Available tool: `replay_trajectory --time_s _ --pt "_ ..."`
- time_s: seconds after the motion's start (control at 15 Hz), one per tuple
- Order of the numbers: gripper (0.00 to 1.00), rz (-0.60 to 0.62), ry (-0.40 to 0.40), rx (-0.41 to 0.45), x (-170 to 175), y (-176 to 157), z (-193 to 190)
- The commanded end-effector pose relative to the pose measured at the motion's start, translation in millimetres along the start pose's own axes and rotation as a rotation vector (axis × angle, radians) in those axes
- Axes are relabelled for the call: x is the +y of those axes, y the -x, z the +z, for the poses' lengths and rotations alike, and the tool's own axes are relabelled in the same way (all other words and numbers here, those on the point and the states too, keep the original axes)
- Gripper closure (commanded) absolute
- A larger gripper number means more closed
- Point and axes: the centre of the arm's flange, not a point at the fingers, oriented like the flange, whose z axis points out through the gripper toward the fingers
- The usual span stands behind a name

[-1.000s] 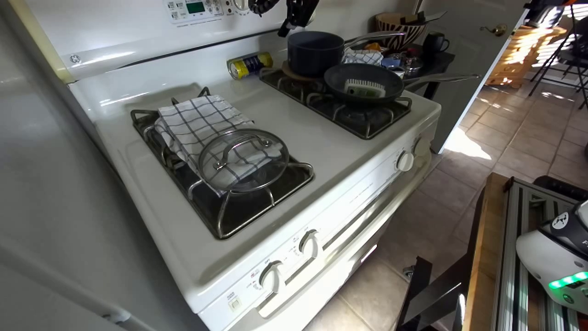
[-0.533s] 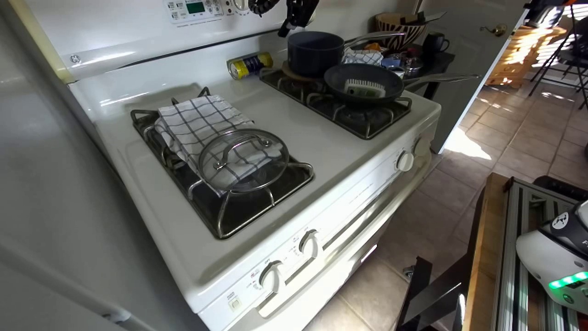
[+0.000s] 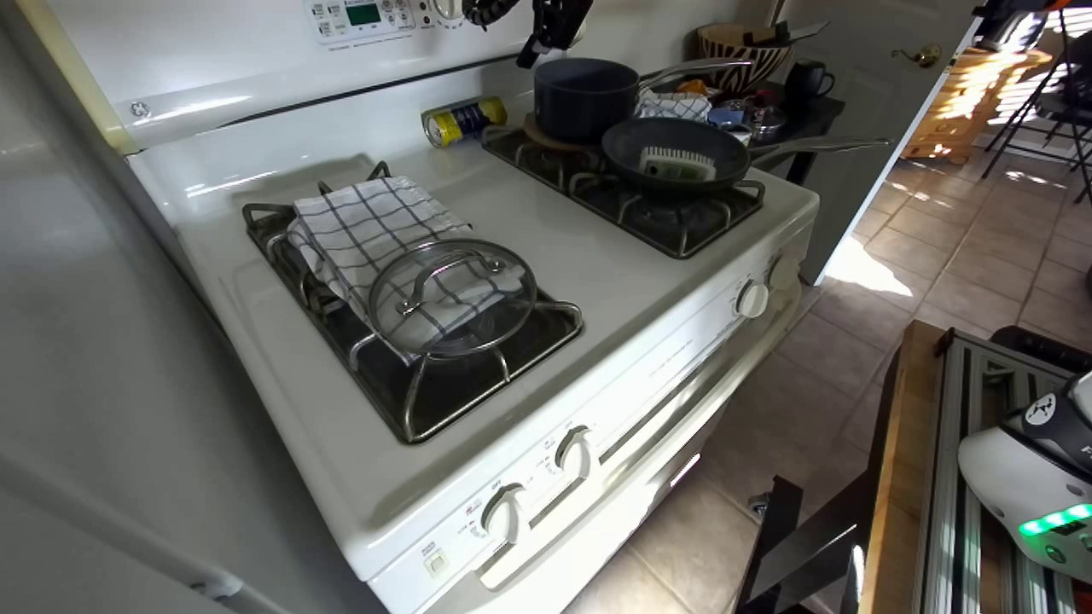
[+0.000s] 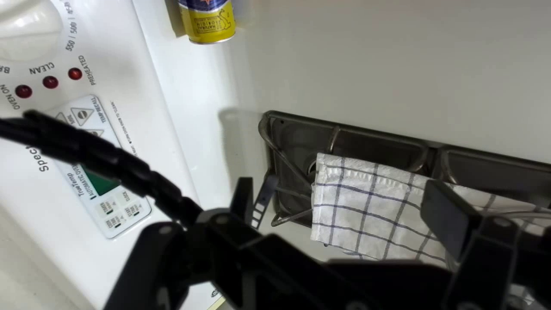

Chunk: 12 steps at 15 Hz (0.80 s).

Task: Move the pot to the left

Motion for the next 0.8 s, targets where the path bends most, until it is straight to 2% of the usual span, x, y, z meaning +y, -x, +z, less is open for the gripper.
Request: replay_trajectory --time_s 0.0,0.4,0.6,0.73 --pt "0.00 0.018 0.007 0.004 3 4 -2" --pt "0.00 0.008 -0.006 0.000 3 3 -1" --pt "0.00 -0.030 -0.033 -0.106 11 18 0" --pt "0.00 -0.010 -0.059 -0.167 15 33 -3"
